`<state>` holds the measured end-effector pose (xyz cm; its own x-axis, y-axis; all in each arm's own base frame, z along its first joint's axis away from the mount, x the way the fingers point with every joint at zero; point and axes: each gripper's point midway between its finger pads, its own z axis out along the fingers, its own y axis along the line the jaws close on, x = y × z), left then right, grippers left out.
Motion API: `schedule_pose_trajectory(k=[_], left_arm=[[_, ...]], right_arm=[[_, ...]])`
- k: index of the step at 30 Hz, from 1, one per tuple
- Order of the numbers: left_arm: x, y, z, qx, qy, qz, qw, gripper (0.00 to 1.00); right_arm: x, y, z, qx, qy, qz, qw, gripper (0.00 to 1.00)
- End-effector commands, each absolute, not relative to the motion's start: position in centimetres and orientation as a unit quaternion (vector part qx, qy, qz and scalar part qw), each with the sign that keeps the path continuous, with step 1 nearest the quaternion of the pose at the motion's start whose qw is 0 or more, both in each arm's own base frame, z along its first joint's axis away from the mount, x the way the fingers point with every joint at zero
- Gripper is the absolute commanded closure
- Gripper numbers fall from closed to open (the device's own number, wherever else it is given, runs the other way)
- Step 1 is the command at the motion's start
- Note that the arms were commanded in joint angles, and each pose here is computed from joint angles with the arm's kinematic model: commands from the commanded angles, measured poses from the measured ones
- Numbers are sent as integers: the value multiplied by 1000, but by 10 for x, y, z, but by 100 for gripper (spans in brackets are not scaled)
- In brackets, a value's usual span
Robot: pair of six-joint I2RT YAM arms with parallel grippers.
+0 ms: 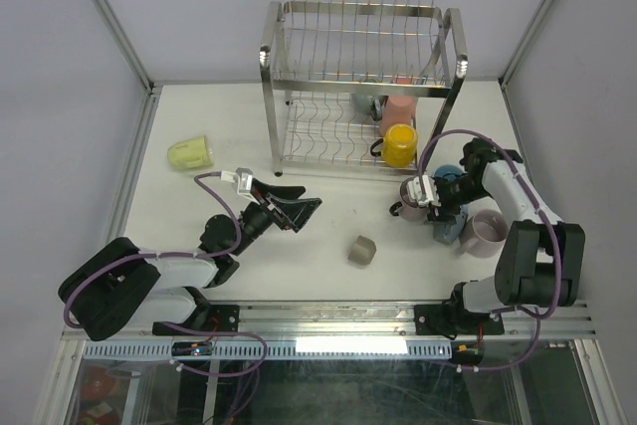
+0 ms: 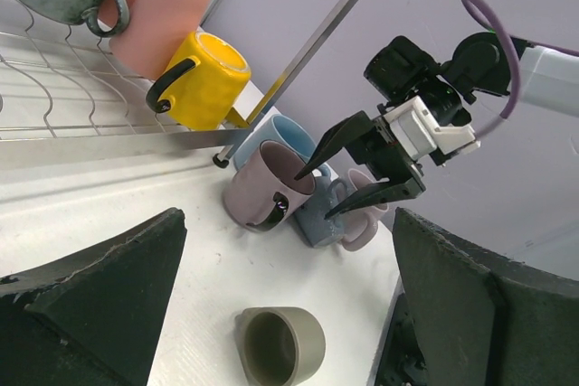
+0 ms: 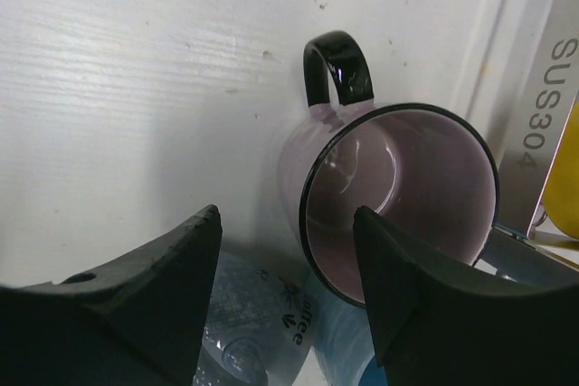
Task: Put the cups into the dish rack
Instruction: Pick up the cup at the center of the board.
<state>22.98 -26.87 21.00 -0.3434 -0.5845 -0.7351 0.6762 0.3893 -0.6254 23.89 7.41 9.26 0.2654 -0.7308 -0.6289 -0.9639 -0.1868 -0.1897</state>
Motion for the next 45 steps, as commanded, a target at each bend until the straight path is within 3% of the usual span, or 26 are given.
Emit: schedule_pose_trajectory(k=[1, 7, 13, 20, 22, 45], left_arm=[[228, -266, 228, 37, 575, -569, 587, 5], [227, -268, 231, 40, 566, -576, 589, 5], [226, -269, 230, 45, 564, -579, 587, 5], [222, -266, 234, 45, 553, -586, 591, 5], [222, -266, 234, 46, 554, -585, 590, 5], [202, -270, 263, 58, 506, -645, 569, 6]], right_arm=[[256, 67, 89, -761, 563, 167, 277, 38], [257, 68, 79, -761, 570, 180, 254, 52], [251, 73, 72, -767, 566, 191, 233, 74], [243, 81, 71, -769, 560, 211, 224, 88], [239, 85, 71, -768, 558, 223, 222, 100], [209, 145, 202, -720, 483, 299, 399, 100]])
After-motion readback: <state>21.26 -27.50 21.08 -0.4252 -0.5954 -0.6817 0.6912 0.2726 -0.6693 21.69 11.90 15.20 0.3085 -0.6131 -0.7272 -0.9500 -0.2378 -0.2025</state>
